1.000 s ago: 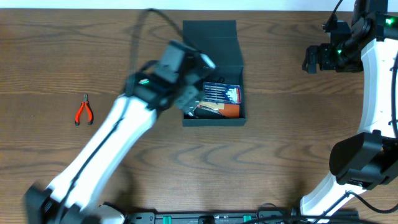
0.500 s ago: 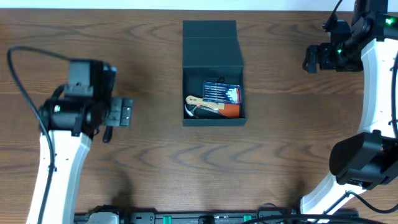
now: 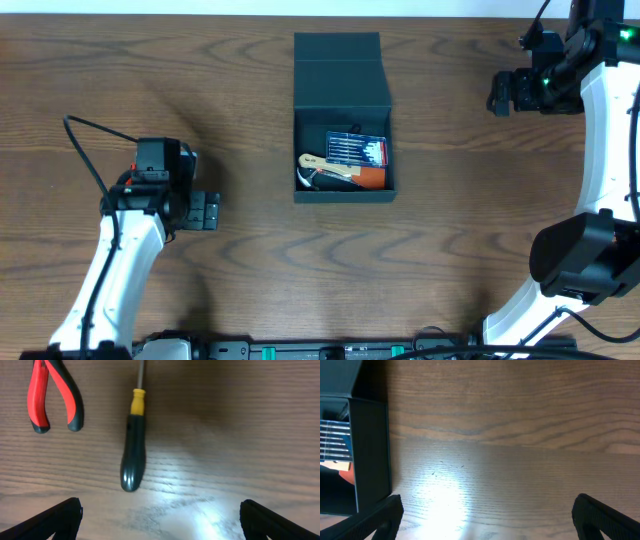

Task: Pack container
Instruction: 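Move the left gripper back over the yellow-black screwdriver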

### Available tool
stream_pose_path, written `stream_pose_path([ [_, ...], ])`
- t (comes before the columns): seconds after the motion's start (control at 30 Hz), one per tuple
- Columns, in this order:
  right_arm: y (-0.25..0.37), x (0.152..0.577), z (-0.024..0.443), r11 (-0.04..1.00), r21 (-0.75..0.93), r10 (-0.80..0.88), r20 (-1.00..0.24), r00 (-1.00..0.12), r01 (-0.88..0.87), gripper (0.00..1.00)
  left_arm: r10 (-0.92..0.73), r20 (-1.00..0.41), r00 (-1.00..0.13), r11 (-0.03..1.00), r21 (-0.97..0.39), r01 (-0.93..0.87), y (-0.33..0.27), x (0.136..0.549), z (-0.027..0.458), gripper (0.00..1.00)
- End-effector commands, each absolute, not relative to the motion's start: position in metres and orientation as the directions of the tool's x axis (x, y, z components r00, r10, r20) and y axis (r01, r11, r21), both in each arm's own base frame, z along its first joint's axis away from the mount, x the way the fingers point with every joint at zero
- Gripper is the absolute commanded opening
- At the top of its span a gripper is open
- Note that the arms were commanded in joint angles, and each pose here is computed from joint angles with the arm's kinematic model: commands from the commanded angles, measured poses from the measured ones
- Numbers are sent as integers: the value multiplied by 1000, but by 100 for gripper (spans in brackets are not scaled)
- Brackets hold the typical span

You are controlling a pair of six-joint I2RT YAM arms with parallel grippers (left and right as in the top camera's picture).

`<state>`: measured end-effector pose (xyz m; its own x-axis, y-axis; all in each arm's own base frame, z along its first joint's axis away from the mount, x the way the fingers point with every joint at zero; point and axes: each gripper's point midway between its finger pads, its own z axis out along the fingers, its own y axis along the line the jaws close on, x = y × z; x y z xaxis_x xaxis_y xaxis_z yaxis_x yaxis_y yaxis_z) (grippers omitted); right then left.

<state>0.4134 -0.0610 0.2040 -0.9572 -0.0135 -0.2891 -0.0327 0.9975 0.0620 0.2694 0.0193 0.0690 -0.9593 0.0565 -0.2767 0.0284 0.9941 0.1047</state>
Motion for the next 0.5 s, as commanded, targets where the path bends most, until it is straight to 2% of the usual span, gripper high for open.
stream_pose_path([
  [0.0, -61, 413, 199, 996, 72, -22, -279, -960, -44, 99, 34, -247, -968, 995, 98, 10, 29, 270, 58, 98],
  [0.47, -61, 413, 199, 996, 73, -22, -277, -961, -43, 99, 18, -188, -982, 999, -24, 23, 34, 279, 22, 98],
])
